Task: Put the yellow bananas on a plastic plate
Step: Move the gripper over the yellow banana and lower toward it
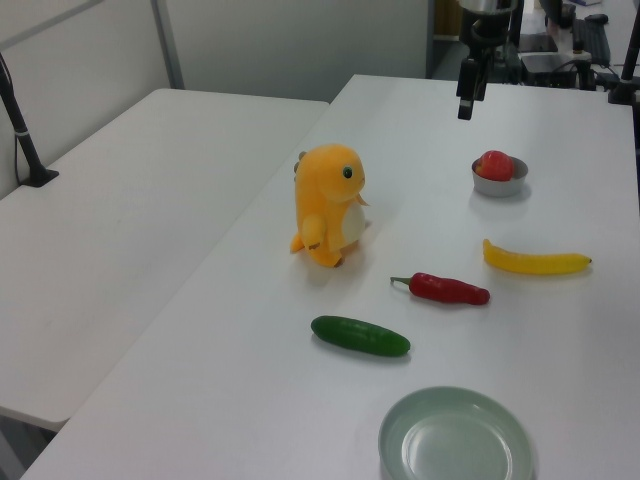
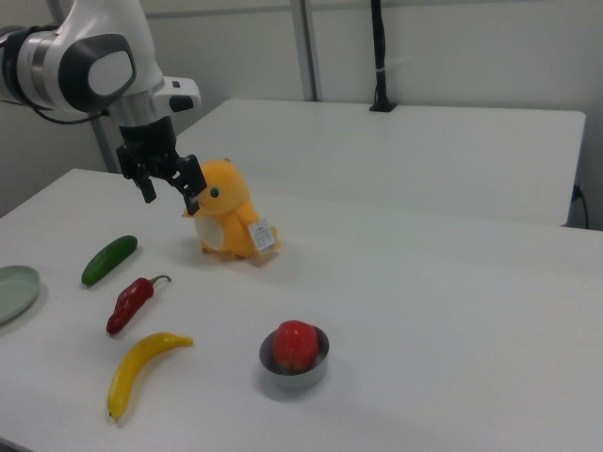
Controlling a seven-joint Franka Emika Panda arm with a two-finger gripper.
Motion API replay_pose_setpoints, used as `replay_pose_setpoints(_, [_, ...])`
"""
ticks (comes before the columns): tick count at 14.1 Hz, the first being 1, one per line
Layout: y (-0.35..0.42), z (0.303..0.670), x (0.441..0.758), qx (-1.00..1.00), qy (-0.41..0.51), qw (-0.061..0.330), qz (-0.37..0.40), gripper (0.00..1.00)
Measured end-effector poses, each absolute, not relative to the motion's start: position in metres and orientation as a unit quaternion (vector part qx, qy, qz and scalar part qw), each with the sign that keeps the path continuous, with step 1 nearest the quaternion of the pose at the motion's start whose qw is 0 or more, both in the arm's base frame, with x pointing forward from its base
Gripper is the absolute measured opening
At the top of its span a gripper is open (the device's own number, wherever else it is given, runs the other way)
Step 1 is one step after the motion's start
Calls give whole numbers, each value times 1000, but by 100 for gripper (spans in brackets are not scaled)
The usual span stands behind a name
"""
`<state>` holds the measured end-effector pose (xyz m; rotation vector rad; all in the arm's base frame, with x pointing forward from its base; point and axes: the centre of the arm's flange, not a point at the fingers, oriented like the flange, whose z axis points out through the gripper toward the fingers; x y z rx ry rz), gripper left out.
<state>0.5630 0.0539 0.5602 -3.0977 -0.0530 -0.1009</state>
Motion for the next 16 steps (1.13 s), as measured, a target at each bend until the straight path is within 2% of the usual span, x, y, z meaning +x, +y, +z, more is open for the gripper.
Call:
replay_pose_setpoints(9, [66, 542, 556, -999, -28, 20, -14, 100])
replay_pose_setpoints(12, [78, 517, 532, -999, -41, 18, 5, 100])
replay_pose_setpoints(16, [83, 476, 480, -998, -51, 13, 24, 100])
